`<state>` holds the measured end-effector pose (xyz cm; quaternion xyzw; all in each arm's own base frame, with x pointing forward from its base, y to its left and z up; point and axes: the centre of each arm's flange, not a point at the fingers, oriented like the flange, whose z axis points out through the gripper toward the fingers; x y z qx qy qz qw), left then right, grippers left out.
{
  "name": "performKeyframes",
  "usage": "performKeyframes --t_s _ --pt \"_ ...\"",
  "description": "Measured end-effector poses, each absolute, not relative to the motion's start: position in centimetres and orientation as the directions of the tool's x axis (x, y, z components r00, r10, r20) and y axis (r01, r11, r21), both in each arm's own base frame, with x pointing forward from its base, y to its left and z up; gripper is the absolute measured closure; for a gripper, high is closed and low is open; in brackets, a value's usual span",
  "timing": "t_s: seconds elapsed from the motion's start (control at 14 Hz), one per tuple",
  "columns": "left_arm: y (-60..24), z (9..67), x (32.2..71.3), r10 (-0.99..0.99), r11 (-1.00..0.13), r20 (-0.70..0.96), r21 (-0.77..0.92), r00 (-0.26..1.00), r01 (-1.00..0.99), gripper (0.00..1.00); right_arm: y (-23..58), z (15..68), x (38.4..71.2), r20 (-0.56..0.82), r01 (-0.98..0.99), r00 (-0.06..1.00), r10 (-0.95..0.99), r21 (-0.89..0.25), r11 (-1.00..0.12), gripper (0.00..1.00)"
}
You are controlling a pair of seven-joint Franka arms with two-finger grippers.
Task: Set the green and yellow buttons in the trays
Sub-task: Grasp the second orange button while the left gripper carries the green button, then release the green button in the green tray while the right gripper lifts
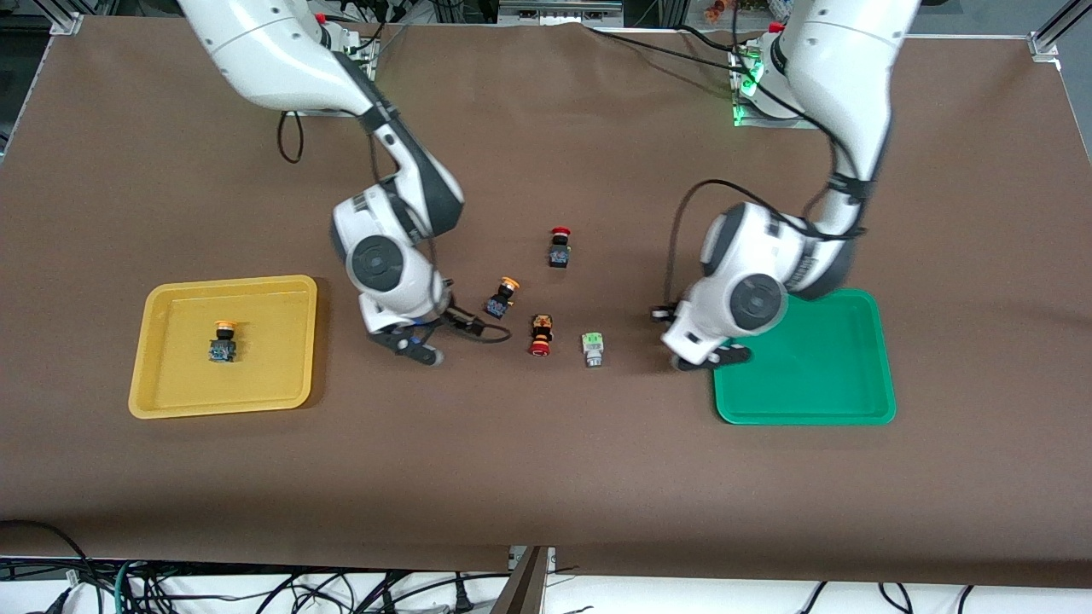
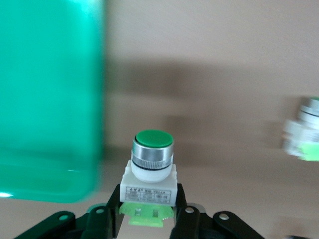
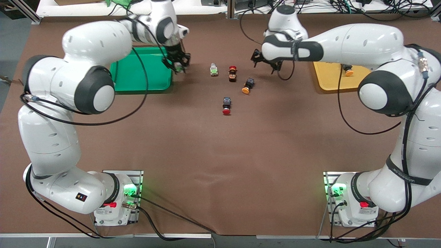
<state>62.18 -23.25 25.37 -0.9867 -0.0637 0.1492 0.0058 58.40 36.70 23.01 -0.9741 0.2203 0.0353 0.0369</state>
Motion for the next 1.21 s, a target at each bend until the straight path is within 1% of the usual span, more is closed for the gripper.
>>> performKeyframes --t_s 0.14,0.29,0.64,0.79,0.86,0.93,1.0,1.07,1.14,1.21 --pt "-19.7 26.9 63.4 0.1 -0.992 -0.292 -0.103 0.951 0.073 0.58 39.8 22.5 56.9 -0.077 -0.459 0.888 -0.454 -0.07 -0.886 0.0" --pt "-16.5 26.7 64.3 0.039 -0.995 -0.301 -0.1 0.953 0.009 0.58 41.5 22.1 56.0 -0.066 -0.458 0.889 -0.454 -0.063 -0.887 0.0" --pt "-4.4 21.8 66.6 -0.052 -0.995 -0.309 -0.068 0.949 -0.076 0.58 42.3 19.8 55.0 -0.06 -0.441 0.897 -0.439 -0.025 -0.897 0.0" --pt "-1.9 20.0 67.1 -0.091 -0.993 -0.285 -0.045 0.954 -0.109 0.58 42.5 18.8 54.7 -0.051 -0.425 0.904 -0.424 -0.016 -0.905 0.04" --pt "-1.7 19.4 67.2 -0.099 -0.993 -0.276 -0.032 0.956 -0.112 0.53 42.6 18.5 54.6 -0.05 -0.422 0.906 -0.421 -0.017 -0.906 0.13" --pt "-2.2 19.2 67.3 -0.096 -0.995 -0.268 -0.006 0.959 -0.101 0.43 42.7 18.3 54.5 -0.05 -0.42 0.907 -0.419 -0.018 -0.907 0.27" --pt "-2.9 19.4 67.4 -0.087 -0.996 -0.259 0.028 0.962 -0.082 0.35 42.8 18.2 54.5 -0.049 -0.42 0.907 -0.419 -0.02 -0.907 0.38" --pt "-3.5 19.9 67.7 -0.082 -0.996 -0.248 0.051 0.965 -0.071 0.24 42.7 18.3 54.6 -0.046 -0.42 0.907 -0.419 -0.022 -0.907 0.5" --pt "-4.3 20.7 68.1 -0.086 -0.995 -0.233 0.068 0.969 -0.072 0.15 42.6 18.7 55.0 -0.037 -0.422 0.906 -0.421 -0.028 -0.906 0.59" --pt "-5.7 21.7 68.4 -0.102 -0.993 -0.221 0.082 0.97 -0.086 0.04 42.2 19.2 55.8 -0.024 -0.42 0.908 -0.419 -0.032 -0.907 0.59"
